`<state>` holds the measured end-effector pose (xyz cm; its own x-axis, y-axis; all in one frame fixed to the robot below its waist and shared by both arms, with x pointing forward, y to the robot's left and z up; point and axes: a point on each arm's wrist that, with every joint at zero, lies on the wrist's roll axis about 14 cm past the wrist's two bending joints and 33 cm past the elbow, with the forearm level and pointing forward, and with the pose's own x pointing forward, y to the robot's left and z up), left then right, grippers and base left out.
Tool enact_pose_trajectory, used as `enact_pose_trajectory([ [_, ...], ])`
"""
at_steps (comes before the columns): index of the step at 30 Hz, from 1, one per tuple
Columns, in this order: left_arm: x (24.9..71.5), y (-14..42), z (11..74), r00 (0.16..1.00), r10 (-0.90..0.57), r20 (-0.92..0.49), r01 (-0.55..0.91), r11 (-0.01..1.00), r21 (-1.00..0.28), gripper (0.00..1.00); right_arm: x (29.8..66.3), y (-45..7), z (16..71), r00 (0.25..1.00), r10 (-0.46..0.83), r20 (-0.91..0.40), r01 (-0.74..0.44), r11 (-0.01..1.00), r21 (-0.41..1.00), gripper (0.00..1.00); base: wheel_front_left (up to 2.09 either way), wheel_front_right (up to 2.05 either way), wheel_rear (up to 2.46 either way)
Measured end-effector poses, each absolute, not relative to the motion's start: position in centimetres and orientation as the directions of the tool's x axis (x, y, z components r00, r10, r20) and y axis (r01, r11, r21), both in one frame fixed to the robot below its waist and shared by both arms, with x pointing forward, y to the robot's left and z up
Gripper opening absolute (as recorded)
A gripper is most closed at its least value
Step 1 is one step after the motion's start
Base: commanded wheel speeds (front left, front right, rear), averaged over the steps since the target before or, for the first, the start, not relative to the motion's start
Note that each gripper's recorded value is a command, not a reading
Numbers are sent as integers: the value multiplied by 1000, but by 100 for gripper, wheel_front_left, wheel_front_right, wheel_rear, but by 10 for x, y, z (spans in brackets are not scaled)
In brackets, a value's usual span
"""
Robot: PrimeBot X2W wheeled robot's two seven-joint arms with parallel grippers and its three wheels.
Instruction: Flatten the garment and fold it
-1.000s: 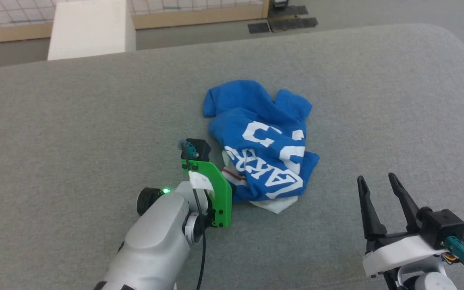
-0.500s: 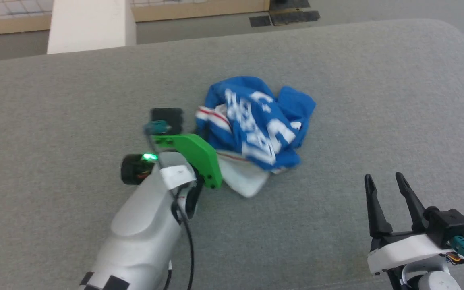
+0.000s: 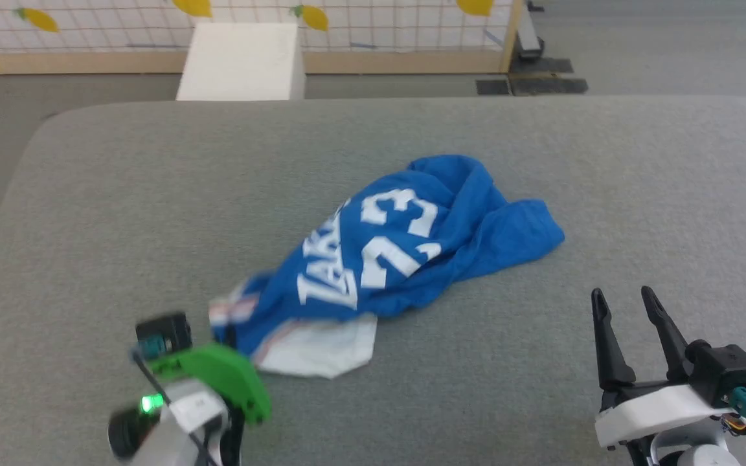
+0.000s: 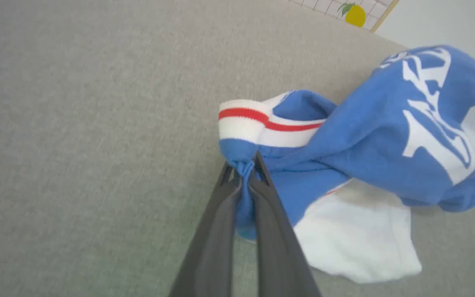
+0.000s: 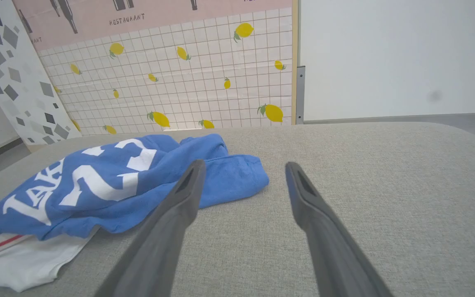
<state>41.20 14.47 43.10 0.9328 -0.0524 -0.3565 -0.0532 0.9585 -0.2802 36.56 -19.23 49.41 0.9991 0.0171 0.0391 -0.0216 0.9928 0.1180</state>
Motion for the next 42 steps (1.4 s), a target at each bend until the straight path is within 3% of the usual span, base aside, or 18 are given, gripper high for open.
enact_pose_trajectory([
  [1,396,147,416,903,-62,-426,-73,954,-292,0,366,-189,495,999,27,41,-32,992,119,100,0,0,0],
  [2,383,147,407,880,-73,-470,-89,945,-314,31,367,-187,496,998,34,43,-39,992,119,100,0,0,0],
  [3,375,146,404,868,-87,-489,-92,939,-331,96,368,-185,497,998,41,46,-46,992,119,100,0,0,0],
  [4,369,145,405,868,-97,-488,-97,929,-357,100,369,-181,498,997,51,50,-57,991,119,100,0,0,0],
  [6,371,148,422,904,-84,-419,-96,915,-392,100,372,-176,501,996,67,57,-73,990,119,100,0,0,0],
  [10,385,168,485,994,12,-108,-60,888,-455,100,374,-167,506,993,95,70,-103,988,117,100,0,0,0],
  [21,370,185,565,971,77,228,5,940,-340,100,375,-143,509,983,168,67,-175,979,104,100,0,0,0],
  [27,362,190,561,968,67,241,14,947,-320,100,375,-83,500,938,346,4,-345,934,94,100,0,0,0],
  [30,362,197,556,970,80,230,-2,947,-321,100,375,-39,494,881,471,-49,-466,881,82,100,0,0,0],
  [33,362,204,548,973,95,209,-25,948,-317,100,375,-2,473,801,570,-183,-569,820,67,100,0,0,0],
  [42,368,215,535,976,143,163,-77,932,-354,100,377,38,405,579,595,-558,-712,702,10,100,0,0,0],
])
